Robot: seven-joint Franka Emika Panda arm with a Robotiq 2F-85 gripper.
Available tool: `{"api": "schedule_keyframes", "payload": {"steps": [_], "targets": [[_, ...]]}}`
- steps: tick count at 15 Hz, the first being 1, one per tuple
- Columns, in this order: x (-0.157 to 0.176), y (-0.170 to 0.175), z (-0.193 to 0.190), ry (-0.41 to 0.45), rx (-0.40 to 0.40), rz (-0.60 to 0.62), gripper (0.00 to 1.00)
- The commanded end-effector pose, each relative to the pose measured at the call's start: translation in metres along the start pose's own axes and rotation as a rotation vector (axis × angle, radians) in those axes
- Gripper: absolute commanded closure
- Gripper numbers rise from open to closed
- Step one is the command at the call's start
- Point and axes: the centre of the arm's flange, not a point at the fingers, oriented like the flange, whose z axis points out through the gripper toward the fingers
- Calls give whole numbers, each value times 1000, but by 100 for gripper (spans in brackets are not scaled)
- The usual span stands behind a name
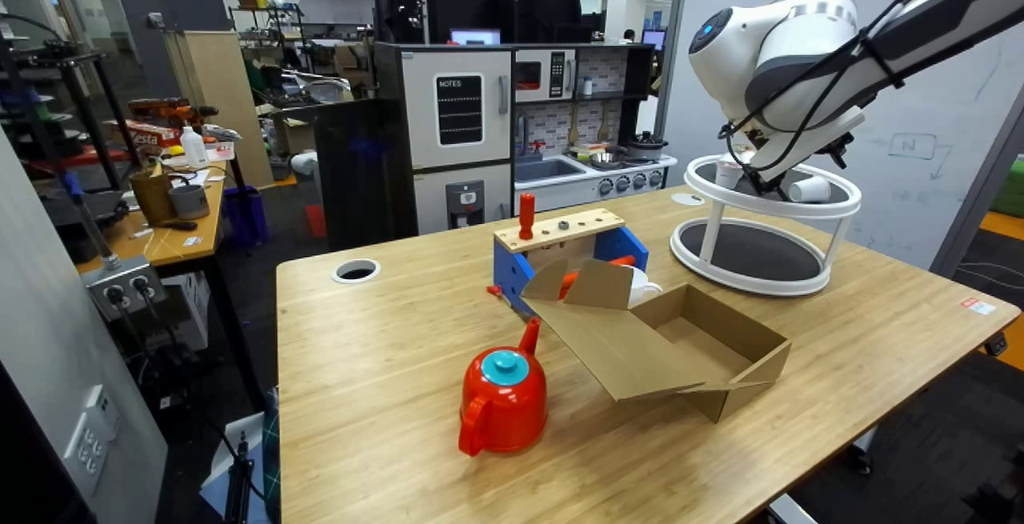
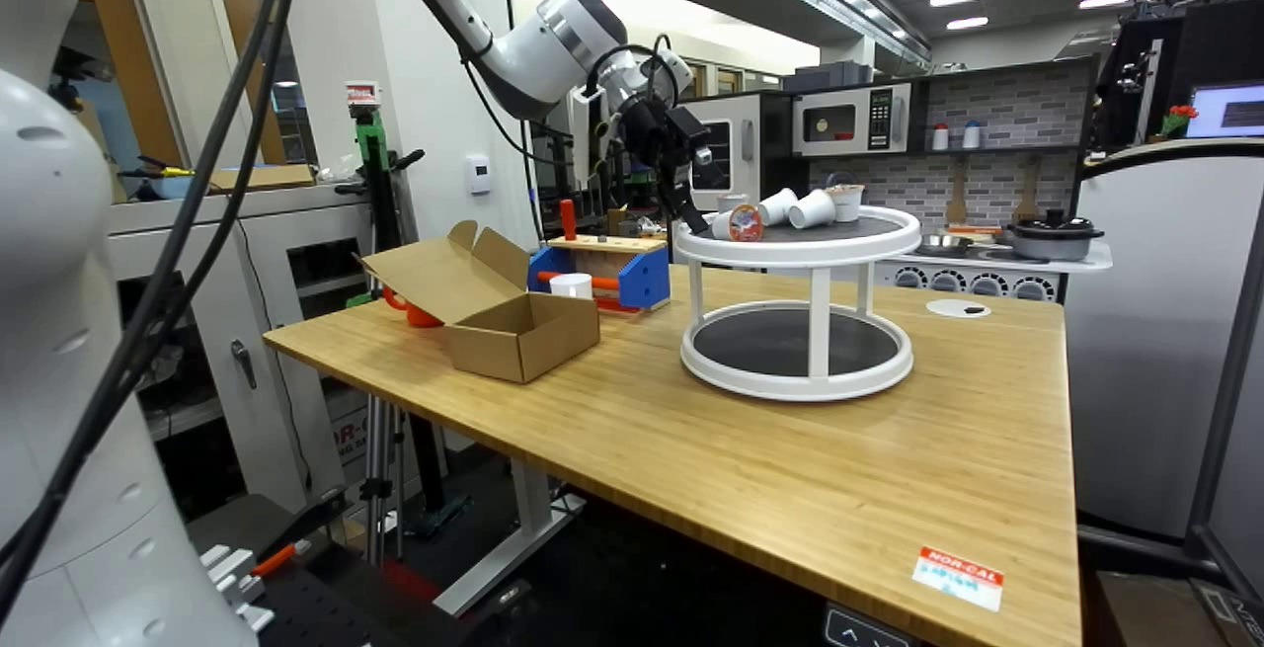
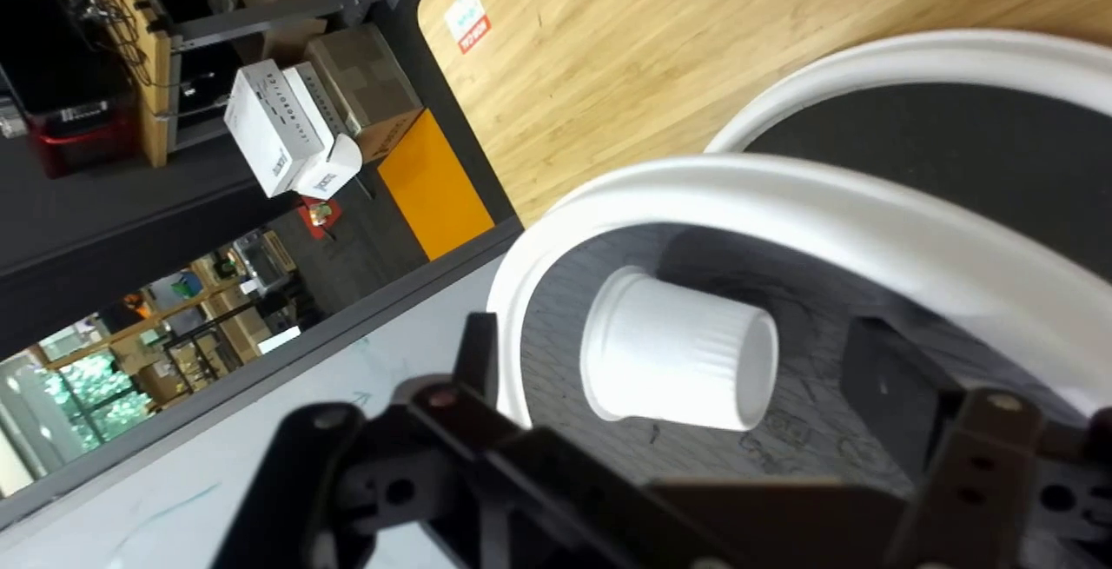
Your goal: Put one of the cups on the stand in the box and then put it back on the stand
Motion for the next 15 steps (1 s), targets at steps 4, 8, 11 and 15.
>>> {"api": "schedule_keyframes", "payload": {"steps": [4,8,11,15], "targets": [[8,35,-25,197,-48,180,0],[2,57,-45,247,-6,202,0],[-20,65,-62,243,98,136,0],[-56,67,-71,213,258,8,0]]}}
